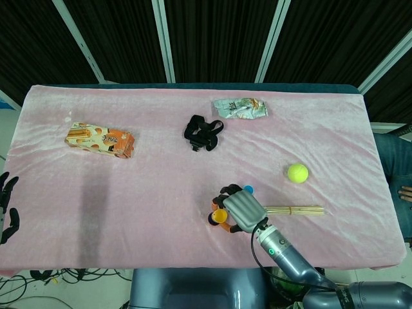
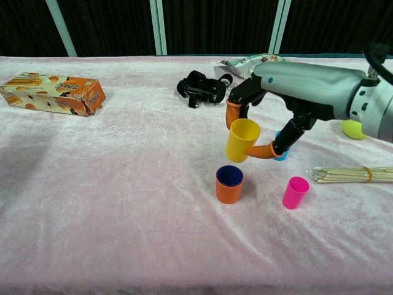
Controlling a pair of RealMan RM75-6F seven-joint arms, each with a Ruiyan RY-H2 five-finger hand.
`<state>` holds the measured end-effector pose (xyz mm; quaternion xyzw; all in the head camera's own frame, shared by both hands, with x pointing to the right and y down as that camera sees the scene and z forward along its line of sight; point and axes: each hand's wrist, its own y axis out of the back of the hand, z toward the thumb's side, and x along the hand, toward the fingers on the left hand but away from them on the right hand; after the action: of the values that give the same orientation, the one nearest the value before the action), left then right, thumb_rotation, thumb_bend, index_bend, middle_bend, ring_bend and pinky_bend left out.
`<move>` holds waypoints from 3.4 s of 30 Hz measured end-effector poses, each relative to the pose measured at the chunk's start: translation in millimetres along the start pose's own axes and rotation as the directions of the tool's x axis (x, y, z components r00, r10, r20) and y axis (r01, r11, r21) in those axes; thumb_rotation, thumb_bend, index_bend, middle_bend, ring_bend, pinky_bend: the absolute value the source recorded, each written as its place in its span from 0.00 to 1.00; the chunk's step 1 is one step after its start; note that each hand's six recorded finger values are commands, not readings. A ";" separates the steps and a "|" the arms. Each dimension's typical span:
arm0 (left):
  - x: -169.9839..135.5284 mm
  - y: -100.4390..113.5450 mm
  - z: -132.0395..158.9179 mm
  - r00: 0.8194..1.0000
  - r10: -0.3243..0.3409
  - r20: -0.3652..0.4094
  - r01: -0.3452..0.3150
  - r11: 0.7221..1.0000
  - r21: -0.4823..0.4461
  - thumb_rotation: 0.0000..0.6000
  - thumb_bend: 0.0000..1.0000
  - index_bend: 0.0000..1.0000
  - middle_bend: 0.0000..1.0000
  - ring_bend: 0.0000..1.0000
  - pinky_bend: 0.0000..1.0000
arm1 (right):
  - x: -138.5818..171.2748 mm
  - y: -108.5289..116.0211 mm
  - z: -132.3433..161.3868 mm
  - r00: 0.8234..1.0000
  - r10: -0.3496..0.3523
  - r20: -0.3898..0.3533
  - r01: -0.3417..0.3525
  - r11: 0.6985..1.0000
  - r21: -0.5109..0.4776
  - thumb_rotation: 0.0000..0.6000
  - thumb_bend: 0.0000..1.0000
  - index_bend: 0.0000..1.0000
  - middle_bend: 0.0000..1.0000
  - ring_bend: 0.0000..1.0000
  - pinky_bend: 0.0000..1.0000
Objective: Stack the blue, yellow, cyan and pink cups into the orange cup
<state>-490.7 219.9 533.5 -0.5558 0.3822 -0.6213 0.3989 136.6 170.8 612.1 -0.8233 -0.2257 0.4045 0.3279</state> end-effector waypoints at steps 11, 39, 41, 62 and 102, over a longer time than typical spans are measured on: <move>0.4 -0.4 -1.0 1.000 -0.001 -0.003 0.001 1.000 0.000 1.00 0.69 0.08 0.02 0.00 0.03 | -6.3 -20.1 -5.0 1.000 0.011 0.006 -0.011 1.000 -0.023 1.00 0.25 0.52 0.46 0.24 0.20; 0.8 0.1 -2.1 1.000 0.001 -0.006 -0.001 1.000 0.001 1.00 0.69 0.08 0.02 0.00 0.03 | -16.3 -39.3 -11.8 0.999 0.044 0.016 -0.044 0.999 -0.012 1.00 0.25 0.51 0.42 0.23 0.20; 0.8 0.1 -2.0 1.000 0.001 -0.005 -0.001 1.000 0.002 1.00 0.69 0.08 0.02 0.00 0.03 | -16.7 -40.2 -12.9 0.999 0.045 0.018 -0.045 0.999 -0.009 1.00 0.25 0.45 0.38 0.22 0.20; 0.6 0.2 -1.9 1.000 0.002 -0.006 -0.002 1.000 0.002 1.00 0.69 0.08 0.02 0.00 0.03 | -20.9 -2.0 -58.8 0.988 -0.034 0.148 0.031 0.999 0.023 1.00 0.25 0.32 0.28 0.20 0.20; 0.7 -0.5 -3.3 1.000 -0.001 -0.014 0.001 1.000 0.008 1.00 0.69 0.09 0.02 0.00 0.03 | -34.3 -38.1 -119.1 0.955 0.053 0.291 -0.050 0.999 -0.019 1.00 0.26 0.46 0.41 0.20 0.20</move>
<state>-494.1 219.5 534.0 -0.5500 0.3823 -0.6270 0.3978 209.9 132.5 712.0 -0.7622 -0.2525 0.5285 0.2757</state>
